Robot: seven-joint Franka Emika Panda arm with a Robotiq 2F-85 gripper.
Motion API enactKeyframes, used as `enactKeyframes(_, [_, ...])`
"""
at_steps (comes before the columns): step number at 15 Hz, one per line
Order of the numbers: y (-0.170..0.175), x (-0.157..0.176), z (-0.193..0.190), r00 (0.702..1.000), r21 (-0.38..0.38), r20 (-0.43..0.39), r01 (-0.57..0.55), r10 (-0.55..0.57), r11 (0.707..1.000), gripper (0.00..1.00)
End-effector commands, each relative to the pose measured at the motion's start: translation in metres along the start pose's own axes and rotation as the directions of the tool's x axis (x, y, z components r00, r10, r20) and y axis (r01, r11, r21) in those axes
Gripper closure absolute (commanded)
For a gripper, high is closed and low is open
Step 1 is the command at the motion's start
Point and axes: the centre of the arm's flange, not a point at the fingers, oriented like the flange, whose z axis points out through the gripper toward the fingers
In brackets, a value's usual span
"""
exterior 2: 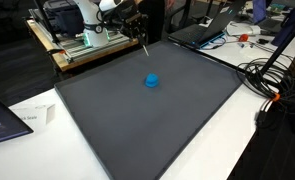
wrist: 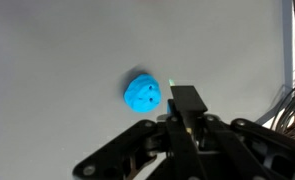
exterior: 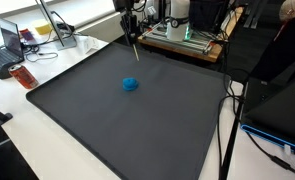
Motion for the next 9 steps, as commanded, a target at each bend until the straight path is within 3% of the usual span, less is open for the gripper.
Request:
enactKeyframes(1, [0.025,0.023,-0.016,1.000,0.047,0.011,-0.011,0.010,0.999,0.97])
enactKeyframes(3, [0.044,0.034,-0.015,1.000,0.057,0.015,-0.017,0.017,0.998,0.97])
enactKeyframes(9, [0.102,0.065,0.004,1.000,0.222,0.030,0.004,-0.011,0.975,0.97])
